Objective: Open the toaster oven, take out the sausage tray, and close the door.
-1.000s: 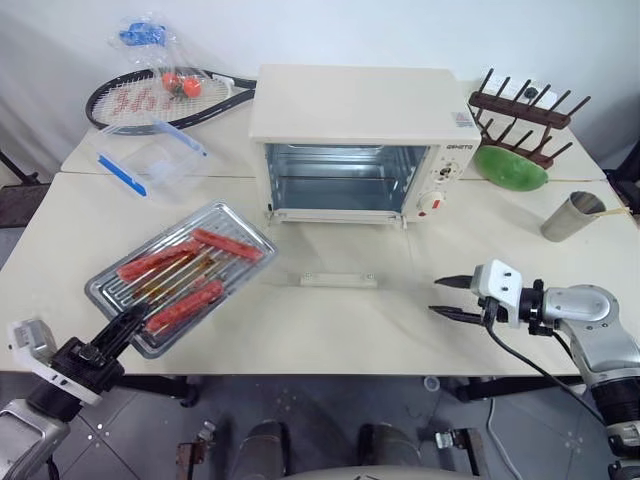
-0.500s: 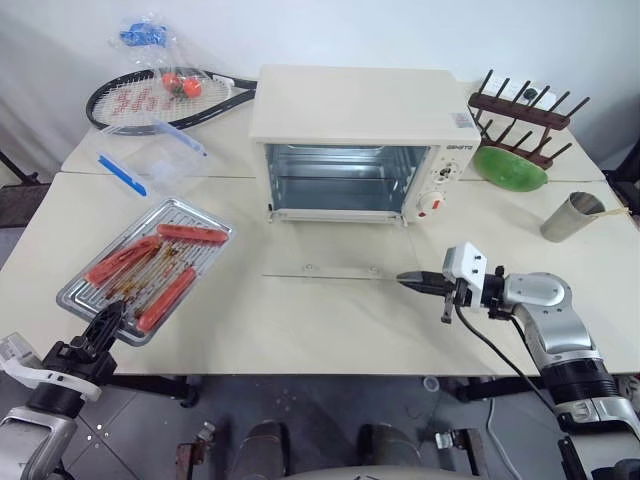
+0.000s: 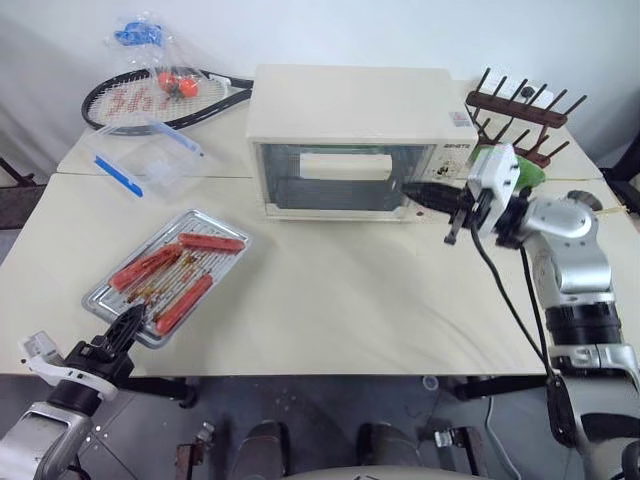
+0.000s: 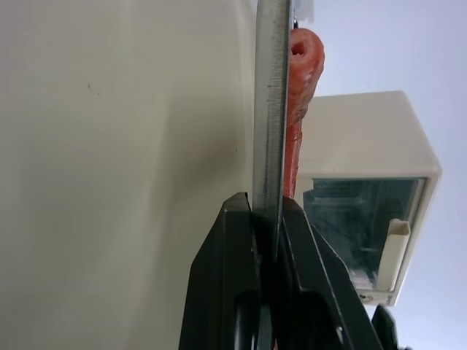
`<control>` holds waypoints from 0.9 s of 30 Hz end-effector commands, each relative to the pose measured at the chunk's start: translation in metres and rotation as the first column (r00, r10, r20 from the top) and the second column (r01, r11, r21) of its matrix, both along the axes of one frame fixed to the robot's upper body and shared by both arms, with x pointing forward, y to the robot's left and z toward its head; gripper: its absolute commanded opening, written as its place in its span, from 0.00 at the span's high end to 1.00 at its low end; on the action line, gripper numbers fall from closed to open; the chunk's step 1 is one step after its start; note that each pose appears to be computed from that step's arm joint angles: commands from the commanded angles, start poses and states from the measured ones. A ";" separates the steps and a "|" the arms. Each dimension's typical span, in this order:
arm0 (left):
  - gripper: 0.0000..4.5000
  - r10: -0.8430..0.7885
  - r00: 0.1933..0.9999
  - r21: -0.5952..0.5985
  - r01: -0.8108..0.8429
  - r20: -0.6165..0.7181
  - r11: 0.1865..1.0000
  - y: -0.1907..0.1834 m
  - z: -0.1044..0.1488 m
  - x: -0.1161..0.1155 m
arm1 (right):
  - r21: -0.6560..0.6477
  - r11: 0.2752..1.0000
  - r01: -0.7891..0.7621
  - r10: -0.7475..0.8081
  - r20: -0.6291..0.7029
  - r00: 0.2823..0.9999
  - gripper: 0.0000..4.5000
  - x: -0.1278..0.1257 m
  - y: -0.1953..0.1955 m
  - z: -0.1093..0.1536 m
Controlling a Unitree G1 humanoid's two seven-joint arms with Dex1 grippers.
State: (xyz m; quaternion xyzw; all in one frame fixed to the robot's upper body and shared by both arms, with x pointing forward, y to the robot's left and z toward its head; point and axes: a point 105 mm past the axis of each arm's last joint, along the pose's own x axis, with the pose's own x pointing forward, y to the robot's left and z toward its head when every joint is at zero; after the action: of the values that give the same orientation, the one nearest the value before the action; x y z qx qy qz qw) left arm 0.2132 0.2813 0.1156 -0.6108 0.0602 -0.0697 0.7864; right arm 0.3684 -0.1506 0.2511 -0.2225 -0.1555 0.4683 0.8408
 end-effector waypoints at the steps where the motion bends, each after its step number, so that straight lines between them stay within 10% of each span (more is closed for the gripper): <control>1: 1.00 -0.027 0.999 0.004 0.026 0.041 1.000 -0.002 0.009 -0.003 | 0.007 1.000 0.007 -0.008 0.047 0.999 0.99 0.004 -0.001 0.012; 15: 1.00 -0.496 0.869 0.050 0.495 -0.001 0.867 -0.051 0.005 0.001 | -0.083 0.982 -0.171 0.159 -0.129 0.979 0.99 -0.049 0.005 -0.004; 27: 1.00 -0.808 0.585 -0.006 0.810 -0.070 0.587 -0.104 0.017 0.060 | -0.173 0.973 -0.151 0.094 -0.298 0.950 0.99 -0.098 -0.014 -0.051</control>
State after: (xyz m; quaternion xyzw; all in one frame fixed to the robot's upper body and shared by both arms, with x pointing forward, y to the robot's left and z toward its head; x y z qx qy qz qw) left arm 0.2722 0.1848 0.1292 -0.5048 0.3536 -0.3763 0.6918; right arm 0.2743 -0.1645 0.1872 -0.2114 0.0226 0.5676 0.7954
